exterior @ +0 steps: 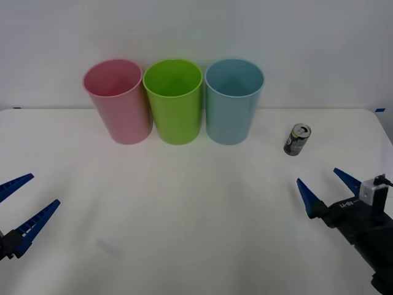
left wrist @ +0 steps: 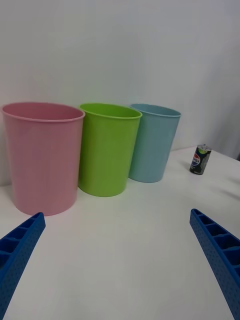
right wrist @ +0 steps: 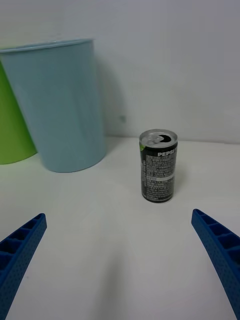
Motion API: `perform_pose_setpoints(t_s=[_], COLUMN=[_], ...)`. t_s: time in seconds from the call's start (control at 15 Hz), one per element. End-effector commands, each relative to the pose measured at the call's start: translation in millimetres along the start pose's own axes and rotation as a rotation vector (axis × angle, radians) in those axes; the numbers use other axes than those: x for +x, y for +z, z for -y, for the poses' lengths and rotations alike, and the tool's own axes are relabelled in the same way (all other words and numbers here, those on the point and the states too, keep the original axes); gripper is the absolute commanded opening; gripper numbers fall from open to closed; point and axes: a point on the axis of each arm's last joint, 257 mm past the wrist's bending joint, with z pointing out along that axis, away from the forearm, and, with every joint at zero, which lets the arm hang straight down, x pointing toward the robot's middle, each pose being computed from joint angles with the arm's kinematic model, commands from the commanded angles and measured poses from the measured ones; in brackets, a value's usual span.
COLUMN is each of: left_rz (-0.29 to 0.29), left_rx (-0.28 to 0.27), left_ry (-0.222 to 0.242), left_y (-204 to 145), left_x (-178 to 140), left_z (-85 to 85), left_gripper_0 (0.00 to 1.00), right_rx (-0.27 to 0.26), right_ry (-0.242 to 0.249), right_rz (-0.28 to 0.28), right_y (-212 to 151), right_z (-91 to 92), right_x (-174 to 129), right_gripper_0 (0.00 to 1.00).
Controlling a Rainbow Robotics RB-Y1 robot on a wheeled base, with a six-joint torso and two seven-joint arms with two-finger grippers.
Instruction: Grasp the object on the table and drop it into the matching bin: aluminum can to the light blue bin, PET bottle to the pink bin.
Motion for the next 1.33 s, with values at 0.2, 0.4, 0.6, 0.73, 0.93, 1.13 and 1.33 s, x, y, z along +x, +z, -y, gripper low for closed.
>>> perform_pose_setpoints(t_s=[0.2,0.4,0.6,0.73,0.93,1.13,1.33], left_rz=[0.000,0.000,0.000,0.000,0.000,0.000,0.000], left_rx=[0.000,0.000,0.000,0.000,0.000,0.000,0.000], left_ry=[0.000,0.000,0.000,0.000,0.000,0.000,0.000], left_y=[0.0,0.0,0.0,0.0,0.0,0.0,0.0], left_x=[0.0,0.0,0.0,0.0,0.0,0.0,0.0], left_z=[0.0,0.0,0.0,0.0,0.0,0.0,0.0], left_gripper_0=[1.00,1.00,1.00,1.00,1.00,1.00,1.00], right_rx=[0.116,0.148,0.162,0.185,0.207,0.240,0.260], right_ry=[0.000,0.001,-0.001,0.000,0.006,0.000,-0.005], right_rz=[-0.017,-0.033,-0.042,-0.048,-0.045,-0.054,-0.071], right_y=[29.5,49.1,72.1,84.7,100.1,114.0,127.3], right_z=[-2.3,-0.8,4.5,9.5,16.2,26.0,34.0], right_x=[7.6,15.2,21.2,22.8,20.2,21.1,24.3], right_gripper_0=[1.00,1.00,1.00,1.00,1.00,1.00,1.00])
